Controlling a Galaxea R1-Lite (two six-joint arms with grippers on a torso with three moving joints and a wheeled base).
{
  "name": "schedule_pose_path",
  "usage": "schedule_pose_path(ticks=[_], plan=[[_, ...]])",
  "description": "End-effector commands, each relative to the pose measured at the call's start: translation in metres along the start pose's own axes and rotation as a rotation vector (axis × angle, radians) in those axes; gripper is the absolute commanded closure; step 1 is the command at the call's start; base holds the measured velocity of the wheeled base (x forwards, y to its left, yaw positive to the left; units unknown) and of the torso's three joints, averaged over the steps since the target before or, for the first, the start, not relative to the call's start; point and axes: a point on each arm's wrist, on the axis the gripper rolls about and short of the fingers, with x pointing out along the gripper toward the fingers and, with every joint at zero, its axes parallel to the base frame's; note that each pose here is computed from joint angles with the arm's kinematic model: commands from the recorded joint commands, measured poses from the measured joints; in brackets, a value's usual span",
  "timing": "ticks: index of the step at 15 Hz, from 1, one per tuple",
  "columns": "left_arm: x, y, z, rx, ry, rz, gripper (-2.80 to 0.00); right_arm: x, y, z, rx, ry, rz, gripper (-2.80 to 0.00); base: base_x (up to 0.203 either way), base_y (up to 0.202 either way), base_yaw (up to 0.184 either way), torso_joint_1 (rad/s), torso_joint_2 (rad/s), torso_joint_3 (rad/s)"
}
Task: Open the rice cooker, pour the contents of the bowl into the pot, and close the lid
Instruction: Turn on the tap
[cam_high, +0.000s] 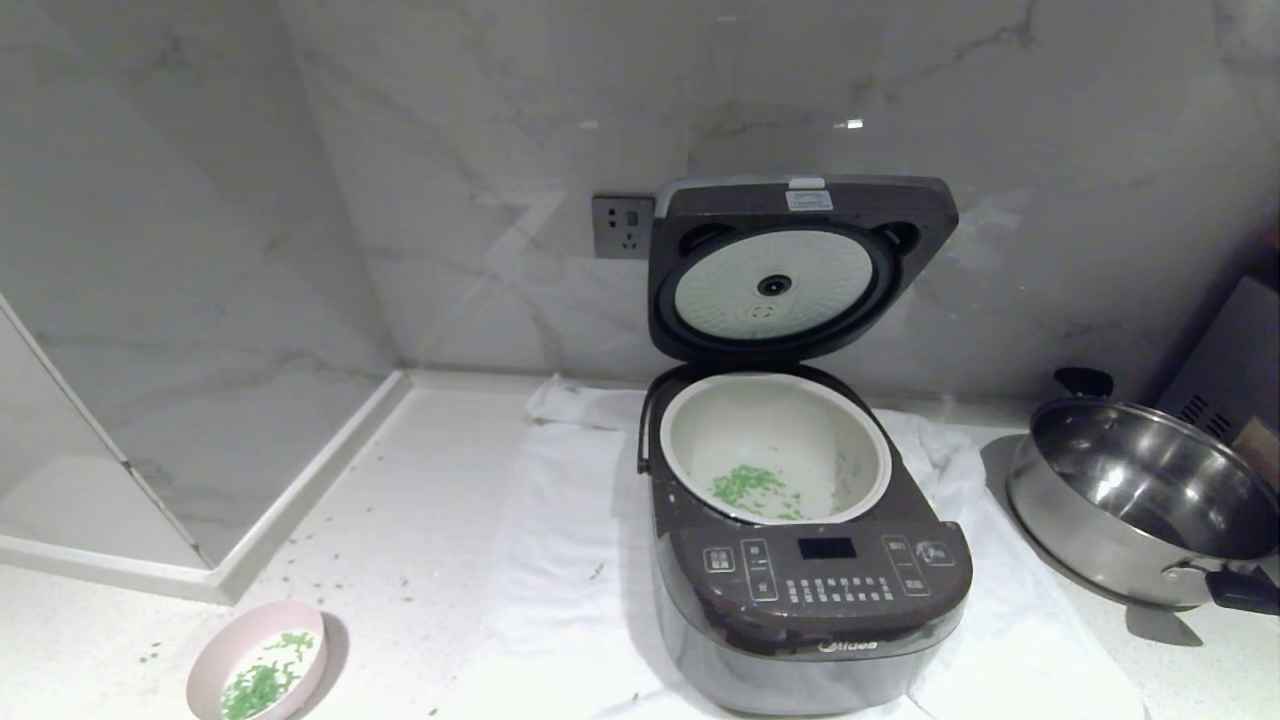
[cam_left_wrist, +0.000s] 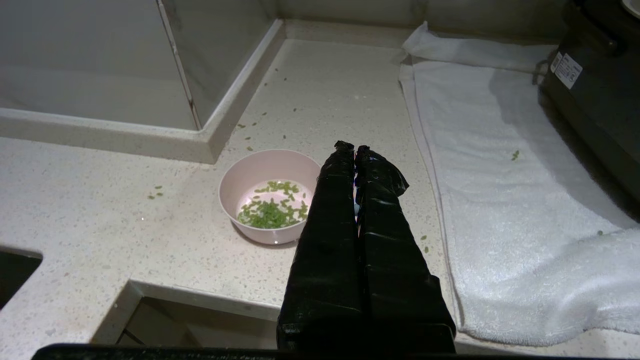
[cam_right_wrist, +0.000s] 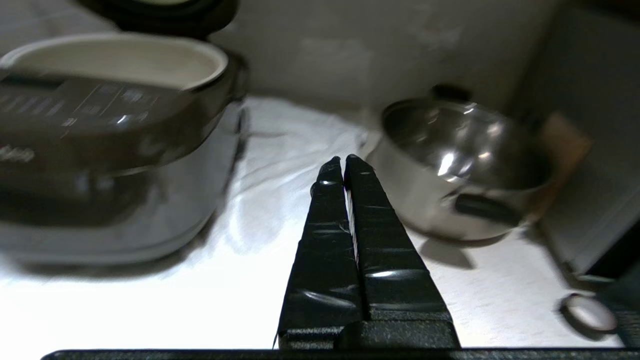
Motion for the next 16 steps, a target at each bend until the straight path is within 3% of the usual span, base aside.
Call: schedule_pose_path(ticks=[1, 6, 16], plan=[[-0.0001, -0.0001, 0.0, -0.001, -0.002, 0.003, 0.0, -0.0008, 0.0022, -0.013, 0.018, 0.124, 0.042, 0.0, 0.0, 0.0, 0.0, 0.0, 0.0, 0.0], [-0.0001, -0.0002, 0.0001, 0.007, -0.003, -0.003, 0.0, -0.0014, 0.002, -0.0109, 0.085, 0.123, 0.046, 0.0, 0.0, 0.0, 0.0, 0.0, 0.0, 0.0], [-0.0001, 0.0, -0.0001, 0.004, -0.001, 0.0, 0.0, -0.0013, 0.002, -0.0112, 0.092, 0.124, 0.043, 0.0, 0.0, 0.0, 0.0, 0.0, 0.0, 0.0]])
